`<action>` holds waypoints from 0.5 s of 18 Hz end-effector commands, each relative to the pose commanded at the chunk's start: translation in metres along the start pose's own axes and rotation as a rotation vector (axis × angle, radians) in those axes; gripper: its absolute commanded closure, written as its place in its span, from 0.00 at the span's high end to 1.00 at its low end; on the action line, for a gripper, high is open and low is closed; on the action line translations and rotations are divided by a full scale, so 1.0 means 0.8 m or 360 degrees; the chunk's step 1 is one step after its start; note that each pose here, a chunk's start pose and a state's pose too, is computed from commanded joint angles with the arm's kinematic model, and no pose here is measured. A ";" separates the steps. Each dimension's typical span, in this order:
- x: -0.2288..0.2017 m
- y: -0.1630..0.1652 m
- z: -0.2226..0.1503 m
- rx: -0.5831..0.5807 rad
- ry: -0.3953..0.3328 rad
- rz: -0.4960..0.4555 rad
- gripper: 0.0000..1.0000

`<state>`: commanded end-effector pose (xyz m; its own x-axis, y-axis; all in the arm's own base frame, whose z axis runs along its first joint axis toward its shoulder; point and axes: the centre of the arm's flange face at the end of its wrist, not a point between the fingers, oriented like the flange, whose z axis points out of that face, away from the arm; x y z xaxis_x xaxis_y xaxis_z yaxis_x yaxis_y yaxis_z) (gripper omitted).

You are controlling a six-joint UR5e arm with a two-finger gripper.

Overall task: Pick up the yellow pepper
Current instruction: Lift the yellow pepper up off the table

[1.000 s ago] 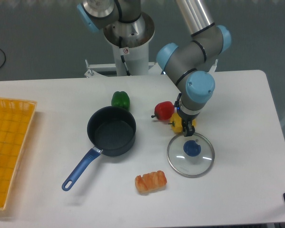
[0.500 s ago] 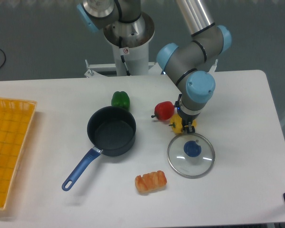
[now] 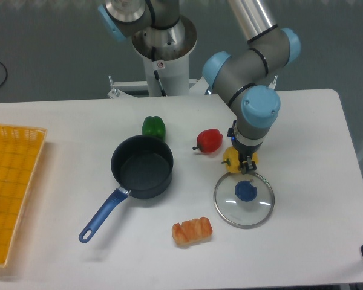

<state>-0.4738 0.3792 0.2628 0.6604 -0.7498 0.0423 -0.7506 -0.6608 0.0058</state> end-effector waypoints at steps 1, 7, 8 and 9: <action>-0.003 0.003 -0.007 -0.0003 -0.0020 -0.0027 0.63; -0.012 0.006 -0.043 0.0020 -0.0124 -0.0154 0.62; -0.012 0.006 -0.043 0.0020 -0.0124 -0.0154 0.62; -0.013 0.006 -0.047 0.0017 -0.0133 -0.0154 0.61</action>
<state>-0.4857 0.3852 0.2998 0.7298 -0.6824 -0.0416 -0.6831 -0.7303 -0.0048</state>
